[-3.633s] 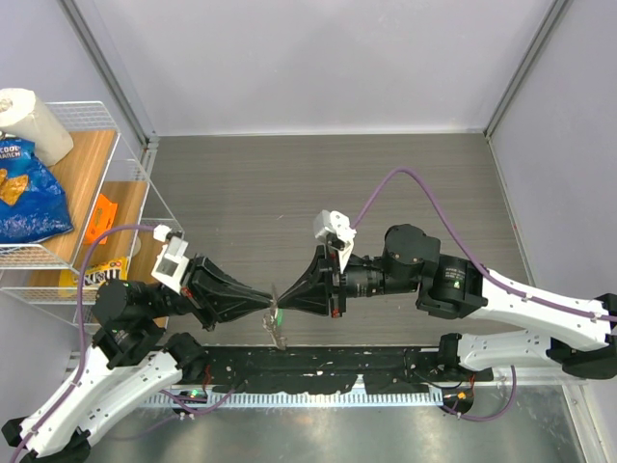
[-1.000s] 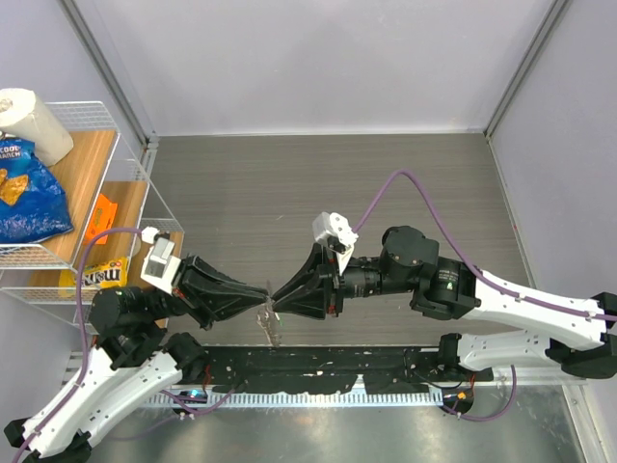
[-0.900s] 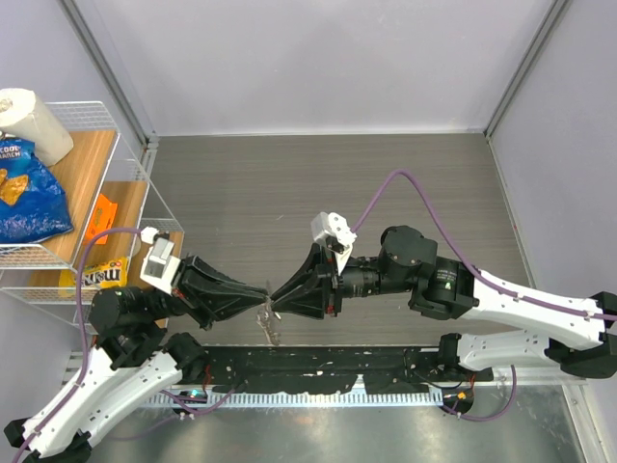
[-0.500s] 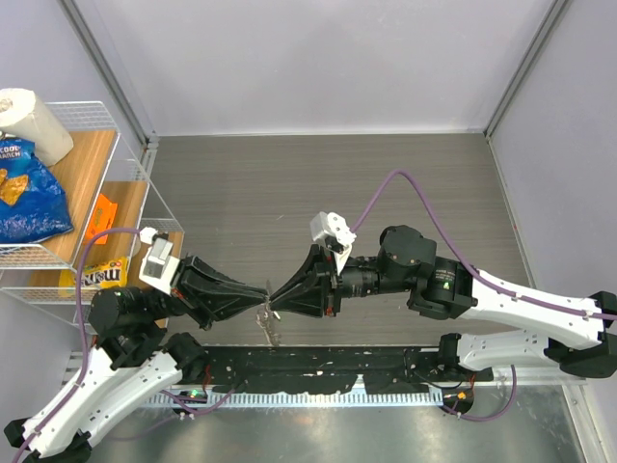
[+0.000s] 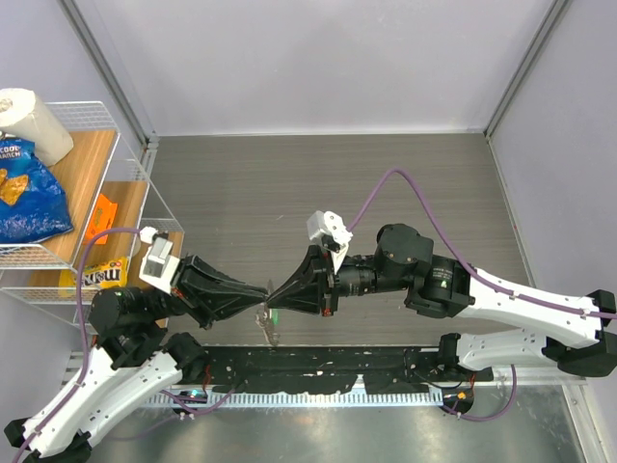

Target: Put the keys on the keyring

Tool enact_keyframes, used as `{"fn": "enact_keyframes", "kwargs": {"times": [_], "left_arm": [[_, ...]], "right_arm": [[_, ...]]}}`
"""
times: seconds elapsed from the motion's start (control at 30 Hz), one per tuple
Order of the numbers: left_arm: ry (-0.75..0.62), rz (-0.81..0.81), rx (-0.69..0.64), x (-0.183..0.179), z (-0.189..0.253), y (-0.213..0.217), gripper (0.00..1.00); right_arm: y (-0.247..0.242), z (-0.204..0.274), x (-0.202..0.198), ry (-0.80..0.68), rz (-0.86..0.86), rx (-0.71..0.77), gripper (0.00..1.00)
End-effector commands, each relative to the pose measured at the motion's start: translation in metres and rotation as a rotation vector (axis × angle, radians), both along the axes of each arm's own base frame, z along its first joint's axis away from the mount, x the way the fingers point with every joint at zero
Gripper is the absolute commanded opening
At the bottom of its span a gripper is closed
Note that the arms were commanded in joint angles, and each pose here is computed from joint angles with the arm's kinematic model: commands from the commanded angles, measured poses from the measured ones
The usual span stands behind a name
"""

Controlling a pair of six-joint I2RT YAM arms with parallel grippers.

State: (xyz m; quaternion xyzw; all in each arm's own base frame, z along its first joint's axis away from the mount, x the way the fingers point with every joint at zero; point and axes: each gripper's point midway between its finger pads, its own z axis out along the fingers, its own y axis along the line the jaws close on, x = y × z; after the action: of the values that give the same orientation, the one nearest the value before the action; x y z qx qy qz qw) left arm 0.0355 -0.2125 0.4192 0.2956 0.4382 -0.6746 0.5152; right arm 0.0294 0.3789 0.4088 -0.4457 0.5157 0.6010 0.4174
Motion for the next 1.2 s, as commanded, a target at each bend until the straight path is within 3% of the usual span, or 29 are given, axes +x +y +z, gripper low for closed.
{"fn": "enact_keyframes", "kwargs": {"times": [0.0, 0.07, 0.3, 0.57, 0.67, 1.17], "left_arm": [[-0.029, 0.008, -0.043, -0.003, 0.011, 0.005, 0.0], [-0.023, 0.01, -0.031, -0.003, 0.01, 0.005, 0.01], [0.025, -0.03, 0.096, -0.01, -0.005, 0.002, 0.27], [0.113, -0.071, 0.292, -0.019, -0.044, 0.004, 0.42], [0.149, -0.08, 0.335, -0.015, -0.057, -0.001, 0.53], [0.265, -0.188, 0.462, -0.013, -0.101, -0.017, 0.52]], "right_arm": [[-0.005, 0.031, -0.005, -0.049, 0.011, 0.08, 0.05], [-0.007, 0.02, -0.006, -0.042, 0.011, 0.034, 0.05], [-0.019, 0.002, -0.006, -0.05, 0.004, -0.104, 0.05], [-0.033, -0.035, -0.017, -0.032, 0.063, -0.262, 0.05], [-0.034, -0.048, -0.024, -0.008, 0.112, -0.313, 0.05], [-0.02, -0.076, -0.032, 0.055, 0.19, -0.42, 0.06]]}}
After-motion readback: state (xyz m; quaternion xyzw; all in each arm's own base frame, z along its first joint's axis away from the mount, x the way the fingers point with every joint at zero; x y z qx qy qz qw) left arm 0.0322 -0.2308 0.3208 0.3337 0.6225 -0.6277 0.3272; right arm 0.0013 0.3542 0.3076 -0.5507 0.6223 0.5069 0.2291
